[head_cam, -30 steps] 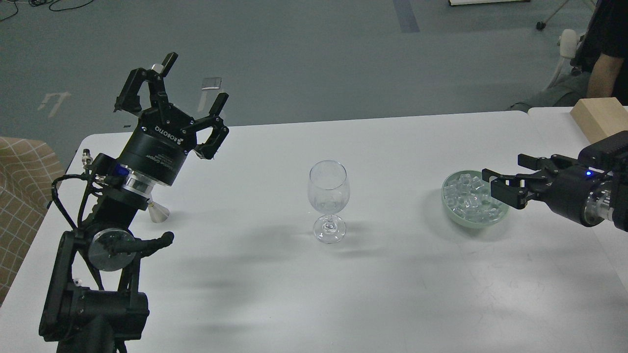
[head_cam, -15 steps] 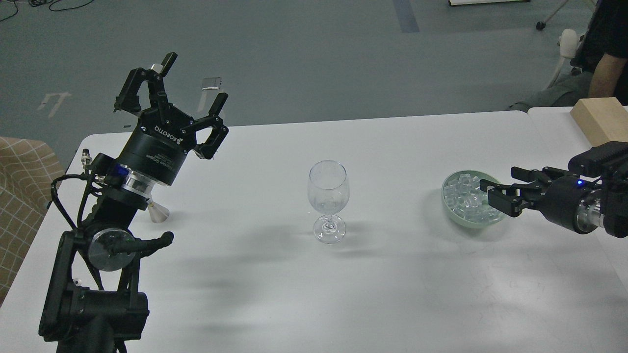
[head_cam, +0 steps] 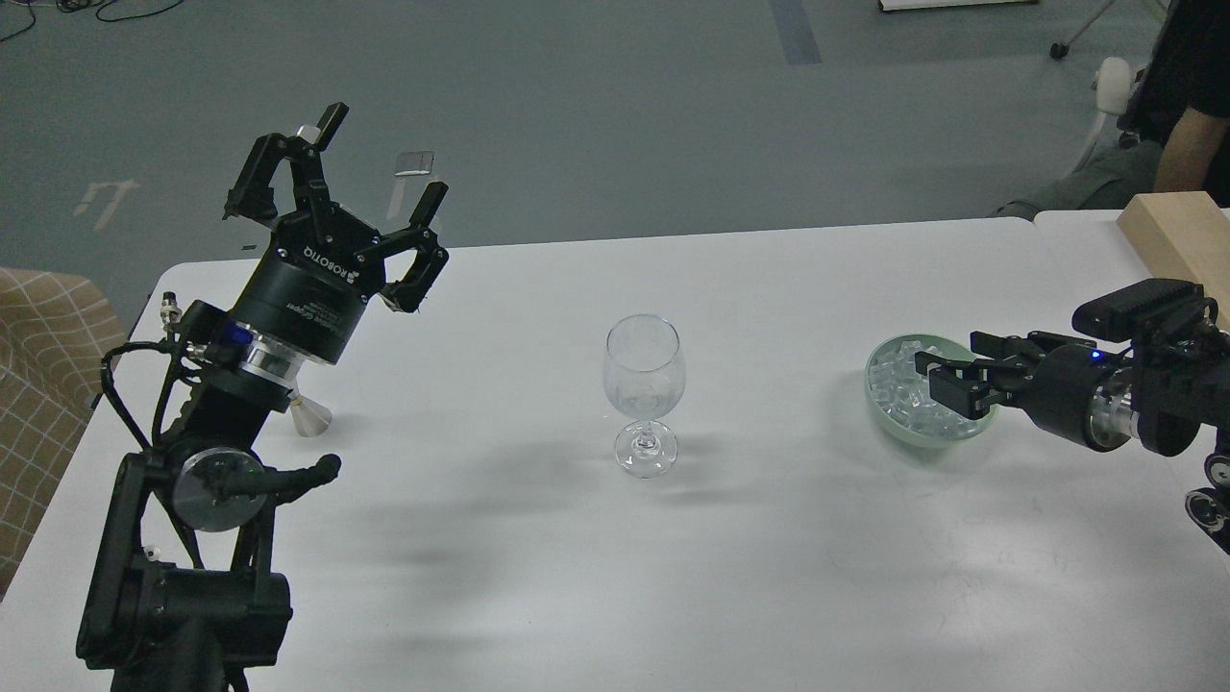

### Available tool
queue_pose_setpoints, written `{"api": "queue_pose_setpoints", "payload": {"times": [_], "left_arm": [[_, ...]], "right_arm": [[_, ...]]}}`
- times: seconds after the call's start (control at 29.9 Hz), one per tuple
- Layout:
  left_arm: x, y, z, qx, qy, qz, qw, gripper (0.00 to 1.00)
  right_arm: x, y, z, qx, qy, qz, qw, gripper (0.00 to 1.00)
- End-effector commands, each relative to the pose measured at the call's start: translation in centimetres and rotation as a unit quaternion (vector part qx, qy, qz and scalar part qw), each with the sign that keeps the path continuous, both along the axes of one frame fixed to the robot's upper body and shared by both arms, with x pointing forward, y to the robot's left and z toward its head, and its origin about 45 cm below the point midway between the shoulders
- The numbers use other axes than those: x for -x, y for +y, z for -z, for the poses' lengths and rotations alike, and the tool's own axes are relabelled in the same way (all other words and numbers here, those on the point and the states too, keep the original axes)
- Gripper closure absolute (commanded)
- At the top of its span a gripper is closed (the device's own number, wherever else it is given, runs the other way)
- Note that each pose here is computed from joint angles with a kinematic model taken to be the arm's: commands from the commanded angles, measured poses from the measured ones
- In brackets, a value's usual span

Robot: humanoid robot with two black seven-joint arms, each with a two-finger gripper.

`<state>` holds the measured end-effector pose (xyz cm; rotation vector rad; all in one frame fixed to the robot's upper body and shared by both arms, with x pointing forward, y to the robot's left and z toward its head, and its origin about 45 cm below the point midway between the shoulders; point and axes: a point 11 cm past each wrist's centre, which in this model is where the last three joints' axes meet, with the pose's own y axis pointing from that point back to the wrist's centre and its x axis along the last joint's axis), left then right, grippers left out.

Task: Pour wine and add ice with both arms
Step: 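Move the right hand down into the green ice bowl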

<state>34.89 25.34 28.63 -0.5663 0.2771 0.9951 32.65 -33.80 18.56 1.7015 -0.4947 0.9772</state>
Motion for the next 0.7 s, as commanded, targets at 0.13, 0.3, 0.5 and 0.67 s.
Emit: {"api": "queue_pose_setpoints", "payload": {"times": [0.13,0.3,0.5,0.67], "left_arm": [[-0.2,-0.1,-0.3,0.001,-0.004,0.001,1.000,0.03],[-0.3,-0.1,-0.3,0.001,-0.004,0.001,1.000,0.02],[-0.4,0.0,-0.1,0.001,0.000,0.001,1.000,0.02],[-0.4,0.0,0.0,0.003,0.001,0.000,1.000,0.02]], "right_arm": [[-0.2,-0.4,0.5,-0.001,0.004,0.009,1.000,0.35],[-0.1,-0.5,0.7,0.000,0.007,0.012,1.000,0.36],[-0.1,-0.6,1.7,-0.006,0.017,0.021,1.000,0.36],[0.4,0.1,2.8,-0.005,0.028,0.010,1.000,0.38]]}}
